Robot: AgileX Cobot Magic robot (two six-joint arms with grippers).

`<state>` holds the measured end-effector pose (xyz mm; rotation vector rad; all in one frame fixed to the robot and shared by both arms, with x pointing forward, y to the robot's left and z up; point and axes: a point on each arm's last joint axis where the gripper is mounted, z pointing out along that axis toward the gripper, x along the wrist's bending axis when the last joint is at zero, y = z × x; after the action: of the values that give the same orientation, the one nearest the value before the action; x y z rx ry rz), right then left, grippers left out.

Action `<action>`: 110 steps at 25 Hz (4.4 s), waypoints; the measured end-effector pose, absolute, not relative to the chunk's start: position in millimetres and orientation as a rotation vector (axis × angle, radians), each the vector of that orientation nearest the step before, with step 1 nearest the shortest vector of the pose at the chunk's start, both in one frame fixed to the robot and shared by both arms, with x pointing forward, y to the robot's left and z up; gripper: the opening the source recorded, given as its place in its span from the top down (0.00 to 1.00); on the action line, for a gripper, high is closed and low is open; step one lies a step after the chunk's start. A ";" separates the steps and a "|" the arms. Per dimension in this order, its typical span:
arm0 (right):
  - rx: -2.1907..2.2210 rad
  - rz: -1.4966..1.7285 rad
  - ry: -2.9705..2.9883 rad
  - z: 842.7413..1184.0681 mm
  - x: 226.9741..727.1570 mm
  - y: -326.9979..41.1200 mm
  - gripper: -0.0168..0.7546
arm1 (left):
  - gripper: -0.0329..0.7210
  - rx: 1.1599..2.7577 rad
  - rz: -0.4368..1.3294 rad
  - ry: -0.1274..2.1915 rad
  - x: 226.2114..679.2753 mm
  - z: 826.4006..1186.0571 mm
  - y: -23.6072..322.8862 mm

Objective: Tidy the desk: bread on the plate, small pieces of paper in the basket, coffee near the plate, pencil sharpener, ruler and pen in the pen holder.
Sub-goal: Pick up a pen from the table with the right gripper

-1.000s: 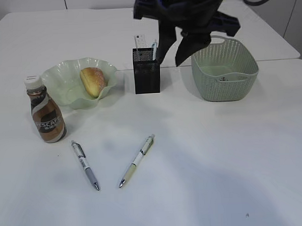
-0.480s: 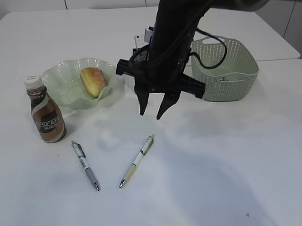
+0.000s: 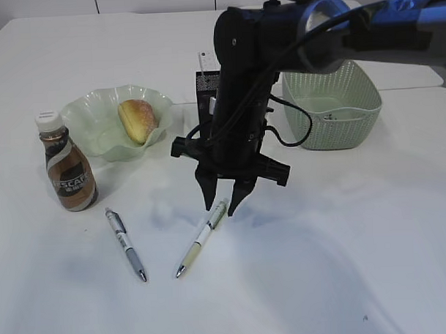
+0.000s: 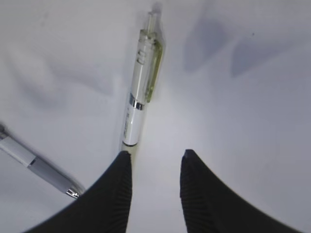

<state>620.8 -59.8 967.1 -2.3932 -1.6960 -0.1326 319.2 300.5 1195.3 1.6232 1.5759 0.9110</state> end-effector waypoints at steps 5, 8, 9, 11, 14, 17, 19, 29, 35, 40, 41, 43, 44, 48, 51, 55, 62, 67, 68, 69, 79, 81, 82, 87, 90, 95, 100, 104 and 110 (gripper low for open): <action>-2.408 -0.095 -1.670 950.5 623.4 -57.3 0.61 | 0.60 1.625 0.928 1.578 319.3 1195.5 301.7; -2.428 -0.119 -1.645 943.2 622.4 -47.9 0.61 | 0.60 1.626 0.933 1.579 319.3 1195.5 302.0; -2.429 -0.127 -1.644 942.2 622.4 -46.5 0.61 | 0.60 1.626 0.935 1.579 319.3 1195.6 302.1; -2.427 -0.129 -1.647 937.3 621.1 -41.4 0.61 | 0.60 1.628 0.934 1.581 319.2 1195.4 302.2; -2.433 -0.128 -1.640 929.3 621.4 -37.7 0.61 | 0.60 1.632 0.930 1.587 318.8 1194.8 302.3; -2.437 -0.161 -1.636 928.7 623.2 -36.3 0.61 | 0.60 1.639 0.925 1.595 318.4 1194.1 302.5; -2.443 -0.189 -1.633 928.8 624.9 -35.7 0.61 | 0.60 1.642 0.923 1.599 318.2 1193.7 302.6; -2.475 -0.159 -1.617 921.0 625.9 -37.0 0.62 | 0.60 1.642 0.927 1.600 318.2 1193.7 302.9; -2.486 -0.156 -1.614 920.9 626.1 -37.6 0.62 | 0.60 1.645 0.943 1.604 318.2 1193.9 304.1; -2.490 -0.151 -1.609 920.8 626.0 -37.9 0.62 | 0.60 1.646 0.950 1.605 318.2 1193.9 304.5; -2.490 -0.151 -1.609 920.8 626.0 -37.9 0.62 | 0.60 1.646 0.950 1.606 318.2 1193.9 304.6; -2.490 -0.151 -1.609 920.8 626.0 -37.9 0.62 | 0.60 1.647 0.953 1.606 318.2 1194.0 304.7; -2.490 -0.151 -1.609 920.8 626.0 -37.9 0.62 | 0.60 1.647 0.953 1.606 318.2 1194.0 304.7; -2.487 -0.132 -1.600 916.9 625.0 -36.7 0.62 | 0.60 1.647 0.953 1.606 318.2 1194.0 304.7; -2.478 -0.096 -1.590 907.2 622.9 -33.3 0.62 | 0.60 1.647 0.955 1.606 318.2 1194.0 304.9; -2.464 -0.066 -1.604 900.1 618.3 -27.0 0.62 | 0.60 1.647 0.957 1.607 318.2 1194.0 305.0; -2.458 -0.059 -1.596 898.7 617.9 -25.4 0.62 | 0.60 1.648 0.958 1.608 318.1 1193.9 305.2; -2.467 -0.058 -1.615 898.3 618.6 -26.8 0.62 | 0.60 1.650 0.957 1.610 318.0 1193.8 305.2; -2.472 -0.059 -1.628 898.3 619.2 -27.6 0.62 | 0.60 1.650 0.957 1.610 318.0 1193.8 305.2; -2.473 -0.059 -1.630 898.3 619.3 -27.7 0.62 | 0.60 1.650 0.957 1.610 318.0 1193.8 305.2; -2.490 -0.091 -1.668 897.8 622.5 -29.4 0.62 | 0.60 1.650 0.961 1.610 318.1 1193.8 305.4; -2.491 -0.097 -1.669 897.8 622.9 -29.4 0.62 | 0.60 1.650 0.961 1.610 318.1 1193.8 305.4; -2.491 -0.097 -1.669 897.8 622.9 -29.4 0.62 | 0.60 1.650 0.961 1.610 318.1 1193.8 305.4; -2.493 -0.111 -1.671 897.3 624.3 -28.8 0.63 | 0.60 1.650 0.963 1.611 318.1 1193.9 305.6; -2.491 -0.109 -1.667 896.1 624.4 -28.3 0.70 | 0.60 1.651 0.968 1.611 318.1 1194.0 305.9; -2.472 -0.109 -1.684 895.6 624.3 -27.6 0.84 | 0.60 1.653 0.988 1.614 318.2 1194.3 307.3; -2.431 -0.105 -1.751 895.5 624.0 -28.1 0.86 | 0.60 1.654 1.007 1.617 318.2 1194.6 308.6; -2.372 -0.114 -1.836 895.2 624.5 -27.9 0.86 | 0.60 1.655 1.010 1.618 318.2 1194.7 308.8; -2.215 -0.097 -2.039 895.7 623.8 -29.0 0.86 | 0.60 1.655 1.012 1.618 318.2 1194.7 308.9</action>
<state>623.8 -29.0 895.7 -2.2150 -2.0387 -0.0972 318.2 308.9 1194.7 1.6547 1.6178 1.0121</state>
